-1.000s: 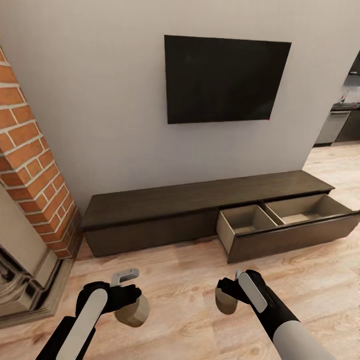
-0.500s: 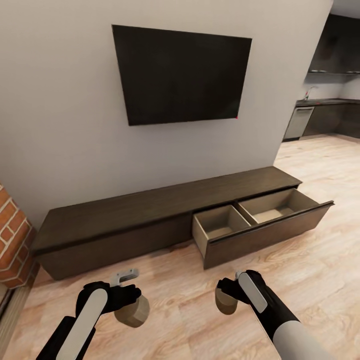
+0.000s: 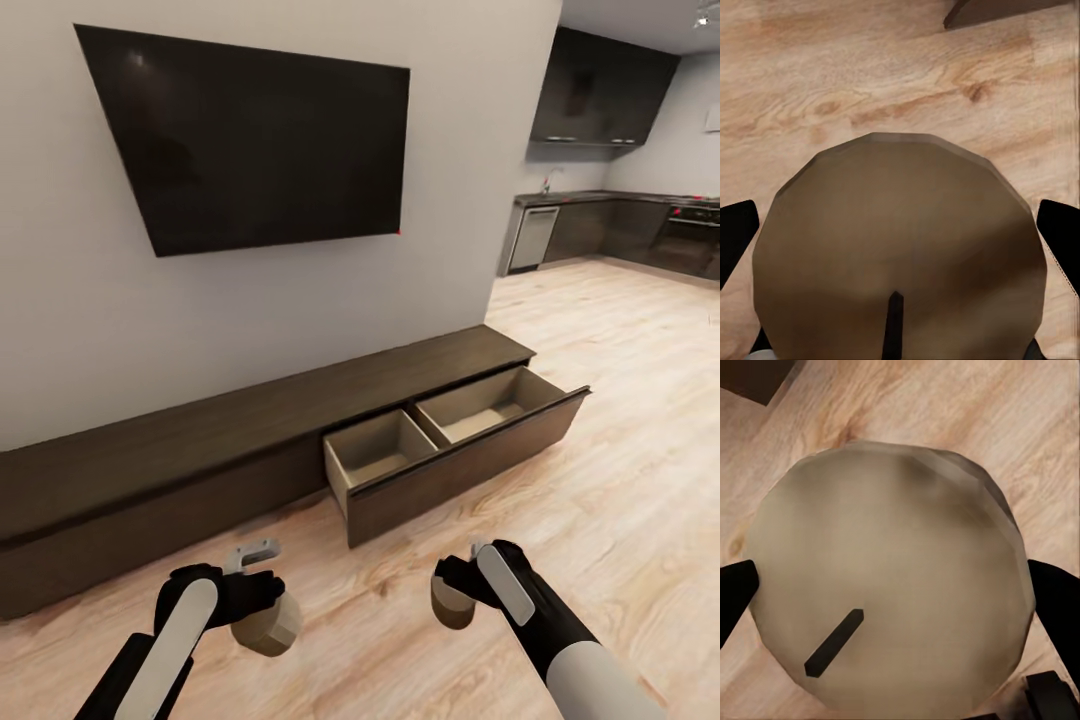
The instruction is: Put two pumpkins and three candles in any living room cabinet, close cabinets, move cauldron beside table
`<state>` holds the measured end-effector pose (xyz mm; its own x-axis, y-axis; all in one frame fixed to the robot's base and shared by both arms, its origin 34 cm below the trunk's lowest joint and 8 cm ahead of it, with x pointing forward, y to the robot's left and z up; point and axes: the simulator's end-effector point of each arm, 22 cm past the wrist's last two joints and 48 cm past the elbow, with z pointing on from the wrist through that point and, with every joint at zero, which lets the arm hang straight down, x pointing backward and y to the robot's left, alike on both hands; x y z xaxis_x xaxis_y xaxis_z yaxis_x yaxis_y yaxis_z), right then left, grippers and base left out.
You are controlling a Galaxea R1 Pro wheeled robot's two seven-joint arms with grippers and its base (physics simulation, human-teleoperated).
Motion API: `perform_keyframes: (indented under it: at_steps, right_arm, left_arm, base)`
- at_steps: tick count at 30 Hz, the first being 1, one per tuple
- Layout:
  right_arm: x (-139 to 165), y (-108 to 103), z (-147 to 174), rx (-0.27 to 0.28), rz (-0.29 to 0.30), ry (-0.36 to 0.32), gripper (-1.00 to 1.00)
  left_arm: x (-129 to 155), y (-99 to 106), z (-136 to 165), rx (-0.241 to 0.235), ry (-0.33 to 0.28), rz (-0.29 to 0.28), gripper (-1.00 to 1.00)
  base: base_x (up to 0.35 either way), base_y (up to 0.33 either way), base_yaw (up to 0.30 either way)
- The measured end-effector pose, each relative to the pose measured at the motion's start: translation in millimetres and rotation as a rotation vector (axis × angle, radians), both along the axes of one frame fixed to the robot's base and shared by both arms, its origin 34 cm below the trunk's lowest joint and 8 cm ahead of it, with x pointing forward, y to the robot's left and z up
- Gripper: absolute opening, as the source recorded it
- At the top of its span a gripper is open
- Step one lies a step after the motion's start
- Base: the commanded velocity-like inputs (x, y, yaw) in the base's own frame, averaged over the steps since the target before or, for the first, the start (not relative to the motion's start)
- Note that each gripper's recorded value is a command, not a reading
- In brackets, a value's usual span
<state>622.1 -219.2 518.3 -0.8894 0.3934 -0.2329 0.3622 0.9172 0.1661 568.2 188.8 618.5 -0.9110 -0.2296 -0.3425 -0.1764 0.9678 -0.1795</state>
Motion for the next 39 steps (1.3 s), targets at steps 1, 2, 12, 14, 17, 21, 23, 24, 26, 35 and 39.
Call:
perform_keyframes:
  at_steps: [1, 2, 12, 14, 17, 21, 23, 24, 26, 35, 39]
  right_arm:
    - [0, 0, 0, 0.0, 0.0, 0.001, -1.0]
    - [0, 0, -1, 0.0, 0.0, 0.001, -1.0]
    - [-2, 0, -4, 0.0, -0.001, 0.008, -1.0]
    - [-2, 0, -5, 0.001, -0.001, 0.009, -1.0]
    - [-2, 0, -6, 0.0, 0.0, 0.011, -1.0]
    - [-3, 0, -7, -0.002, 0.0, 0.015, -1.0]
    - [-4, -1, -8, -0.002, -0.001, 0.016, -1.0]
    - [-4, -1, -8, -0.002, -0.001, 0.017, -1.0]
    - [-4, 0, -9, 0.0, -0.001, 0.018, -1.0]
    - [-6, 0, -12, -0.001, 0.0, 0.026, -1.0]
    - [-7, 0, -14, -0.001, 0.0, 0.029, -1.0]
  left_arm:
    - [0, 0, 0, 0.001, 0.001, -0.001, -1.0]
    - [0, 0, -1, 0.001, 0.002, -0.001, -1.0]
    - [-1, 0, -4, 0.001, 0.009, -0.001, -1.0]
    - [-1, 0, -5, 0.001, 0.011, -0.001, -1.0]
    - [-2, 0, -5, 0.001, 0.013, -0.002, -1.0]
    - [-2, 0, -7, 0.001, 0.016, -0.002, -1.0]
    - [-2, 0, -8, 0.002, 0.017, -0.001, -1.0]
    - [-2, 0, -8, 0.002, 0.018, -0.001, -1.0]
    - [-3, 0, -9, 0.002, 0.02, -0.001, -1.0]
    - [-4, 0, -12, 0.002, 0.027, -0.002, -1.0]
    - [-4, 0, -13, 0.002, 0.03, -0.003, -1.0]
  base:
    - [0.089, -0.328, -0.257]
    - [0.086, -0.328, -0.257]
    - [0.039, -0.332, -0.257]
    - [0.002, -0.333, -0.256]
    - [0.001, -0.334, -0.256]
    - [0.0, -0.334, -0.256]
    - [0.0, -0.334, -0.256]
    - [0.0, -0.334, -0.256]
    - [0.002, -0.334, -0.256]
    - [0.1, -0.324, -0.256]
    - [0.215, -0.278, -0.246]
